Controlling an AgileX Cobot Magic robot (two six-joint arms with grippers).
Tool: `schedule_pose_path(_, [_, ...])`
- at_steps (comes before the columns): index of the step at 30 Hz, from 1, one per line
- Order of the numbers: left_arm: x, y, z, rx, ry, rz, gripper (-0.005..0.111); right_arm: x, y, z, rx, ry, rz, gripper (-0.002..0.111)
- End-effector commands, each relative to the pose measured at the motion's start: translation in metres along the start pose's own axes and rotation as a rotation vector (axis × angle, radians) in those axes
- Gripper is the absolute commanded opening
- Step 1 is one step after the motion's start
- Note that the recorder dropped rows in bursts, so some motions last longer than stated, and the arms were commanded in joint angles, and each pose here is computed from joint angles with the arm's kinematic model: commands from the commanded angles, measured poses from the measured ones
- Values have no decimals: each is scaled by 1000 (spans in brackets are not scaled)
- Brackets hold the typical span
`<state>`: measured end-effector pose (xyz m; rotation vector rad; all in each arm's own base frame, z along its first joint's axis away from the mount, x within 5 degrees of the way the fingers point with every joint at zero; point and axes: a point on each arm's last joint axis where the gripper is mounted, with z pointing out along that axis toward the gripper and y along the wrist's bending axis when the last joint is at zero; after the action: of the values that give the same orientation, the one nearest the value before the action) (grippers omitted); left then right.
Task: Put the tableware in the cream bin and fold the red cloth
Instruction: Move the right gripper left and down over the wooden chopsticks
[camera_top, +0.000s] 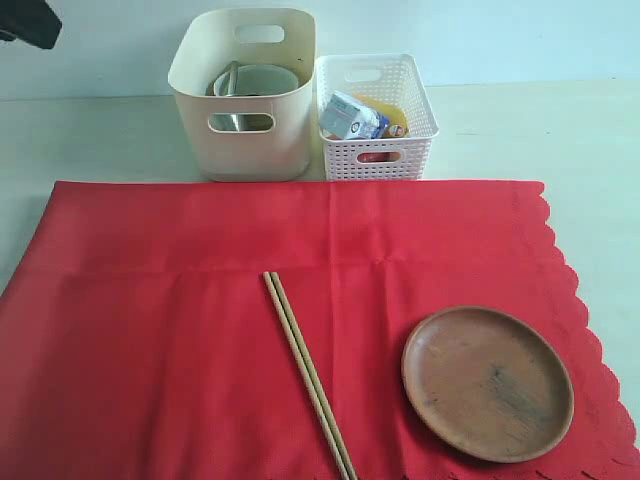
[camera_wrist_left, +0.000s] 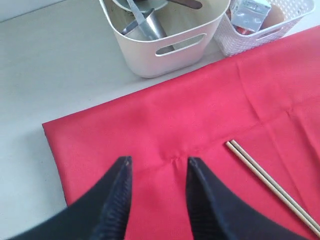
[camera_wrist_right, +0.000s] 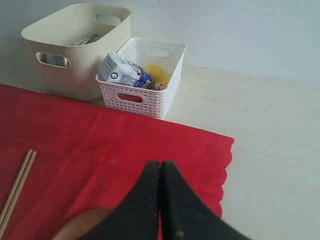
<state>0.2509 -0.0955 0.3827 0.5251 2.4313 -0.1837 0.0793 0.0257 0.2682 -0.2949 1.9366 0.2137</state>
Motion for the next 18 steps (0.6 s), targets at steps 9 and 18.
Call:
schedule_pose_path(9, [76, -8, -77, -36, -305, 75, 36, -9, 18, 49, -233, 297, -68, 0])
schedule_pose_path(18, [157, -14, -104, -50, -455, 80, 36, -29, 31, 112, -389, 546, -100, 0])
